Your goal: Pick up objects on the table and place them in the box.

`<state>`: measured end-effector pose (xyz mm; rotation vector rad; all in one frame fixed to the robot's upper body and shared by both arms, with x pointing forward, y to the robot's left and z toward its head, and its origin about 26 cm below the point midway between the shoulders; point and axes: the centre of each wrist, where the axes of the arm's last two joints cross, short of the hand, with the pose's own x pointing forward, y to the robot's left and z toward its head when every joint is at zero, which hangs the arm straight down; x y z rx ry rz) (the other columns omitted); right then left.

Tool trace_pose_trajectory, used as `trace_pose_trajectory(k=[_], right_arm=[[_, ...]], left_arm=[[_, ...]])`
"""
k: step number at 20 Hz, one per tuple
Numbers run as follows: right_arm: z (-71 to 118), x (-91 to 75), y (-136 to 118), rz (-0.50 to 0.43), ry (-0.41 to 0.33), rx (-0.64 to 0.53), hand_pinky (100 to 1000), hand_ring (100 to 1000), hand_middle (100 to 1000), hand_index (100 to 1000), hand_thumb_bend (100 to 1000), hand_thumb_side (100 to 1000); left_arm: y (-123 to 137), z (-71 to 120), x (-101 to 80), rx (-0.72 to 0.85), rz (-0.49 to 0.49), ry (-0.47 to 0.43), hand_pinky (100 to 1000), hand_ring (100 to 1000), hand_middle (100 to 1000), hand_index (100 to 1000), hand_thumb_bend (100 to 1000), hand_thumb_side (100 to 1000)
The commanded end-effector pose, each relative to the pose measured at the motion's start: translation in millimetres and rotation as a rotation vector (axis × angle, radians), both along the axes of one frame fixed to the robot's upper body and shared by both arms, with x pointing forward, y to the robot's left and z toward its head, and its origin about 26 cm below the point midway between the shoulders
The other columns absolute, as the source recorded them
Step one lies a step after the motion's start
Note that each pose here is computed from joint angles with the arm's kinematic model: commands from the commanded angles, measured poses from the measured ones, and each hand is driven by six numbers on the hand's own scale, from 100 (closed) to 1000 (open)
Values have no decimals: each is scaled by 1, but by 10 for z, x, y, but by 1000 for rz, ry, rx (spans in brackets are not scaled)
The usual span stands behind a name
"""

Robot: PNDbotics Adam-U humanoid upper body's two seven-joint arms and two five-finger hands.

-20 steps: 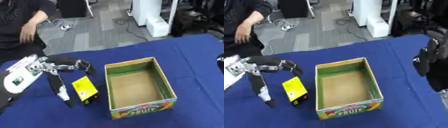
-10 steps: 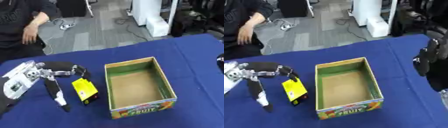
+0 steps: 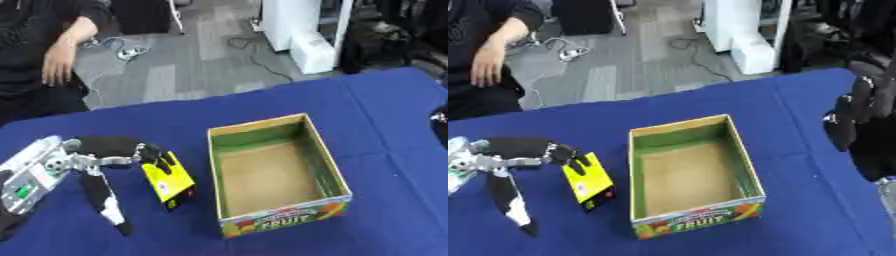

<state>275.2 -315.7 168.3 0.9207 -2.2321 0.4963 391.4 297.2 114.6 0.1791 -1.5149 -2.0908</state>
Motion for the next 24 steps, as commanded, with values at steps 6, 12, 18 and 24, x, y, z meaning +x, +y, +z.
trace_pose_trajectory(k=[6, 12, 18, 24], right_arm=[[73, -13, -23, 0, -28, -26, 147, 311, 391, 501, 100, 1000], [77, -8, -14, 4, -29, -26, 147, 311, 391, 501, 100, 1000], [85, -1, -3, 10, -29, -24, 147, 311, 391, 501, 100, 1000], [97, 5, 3, 14, -32, -22, 147, 311, 391, 501, 100, 1000]], left_arm=[[126, -9, 25, 140, -170, 21, 903, 816, 879, 863, 806, 673], [95, -50, 58, 141, -170, 20, 922, 849, 917, 870, 797, 682], [56, -110, 94, 147, -170, 25, 932, 855, 924, 877, 804, 682], [49, -167, 121, 149, -167, 27, 944, 865, 934, 887, 802, 685]])
